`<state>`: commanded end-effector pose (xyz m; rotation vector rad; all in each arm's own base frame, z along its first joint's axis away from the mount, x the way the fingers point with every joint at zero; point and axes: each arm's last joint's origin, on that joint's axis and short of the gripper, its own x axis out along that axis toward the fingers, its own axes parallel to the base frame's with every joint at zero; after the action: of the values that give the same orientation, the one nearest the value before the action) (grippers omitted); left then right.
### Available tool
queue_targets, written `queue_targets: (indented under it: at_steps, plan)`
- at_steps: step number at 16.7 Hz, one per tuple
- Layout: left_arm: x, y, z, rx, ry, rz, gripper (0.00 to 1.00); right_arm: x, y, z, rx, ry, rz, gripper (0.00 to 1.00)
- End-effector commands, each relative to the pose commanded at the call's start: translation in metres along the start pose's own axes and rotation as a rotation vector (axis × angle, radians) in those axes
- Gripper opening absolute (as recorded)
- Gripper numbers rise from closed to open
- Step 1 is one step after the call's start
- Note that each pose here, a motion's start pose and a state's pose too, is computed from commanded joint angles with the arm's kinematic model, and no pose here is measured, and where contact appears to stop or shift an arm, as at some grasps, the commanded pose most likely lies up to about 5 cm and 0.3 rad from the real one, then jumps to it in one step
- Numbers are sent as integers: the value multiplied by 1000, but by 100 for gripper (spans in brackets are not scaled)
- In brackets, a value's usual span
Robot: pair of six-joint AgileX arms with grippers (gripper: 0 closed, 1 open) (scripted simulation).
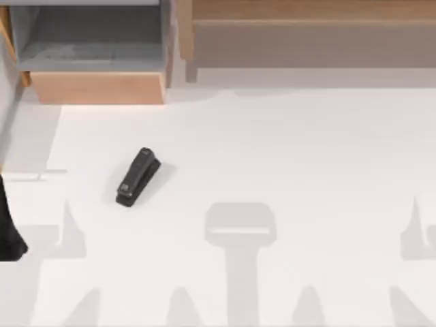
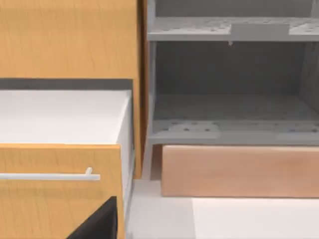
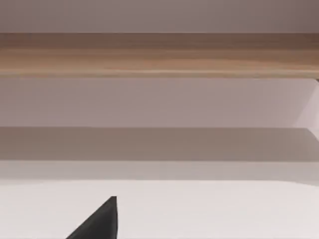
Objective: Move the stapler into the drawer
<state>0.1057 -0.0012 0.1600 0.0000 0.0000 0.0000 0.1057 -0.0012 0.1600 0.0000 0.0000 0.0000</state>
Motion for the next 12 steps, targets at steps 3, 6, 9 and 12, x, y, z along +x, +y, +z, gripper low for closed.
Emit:
queue_targets:
  at_steps: [3, 6, 9, 12]
  plan:
    - [0, 0, 2, 2, 5, -2, 100, 0, 0, 0, 0, 0, 0, 100]
    - [1, -4, 19, 27, 54, -28, 100, 0, 0, 0, 0, 0, 0, 100]
    - [10, -11, 48, 76, 167, -86, 100, 0, 0, 0, 0, 0, 0, 100]
    - [37, -24, 77, 147, 358, -167, 100, 0, 0, 0, 0, 0, 0, 100]
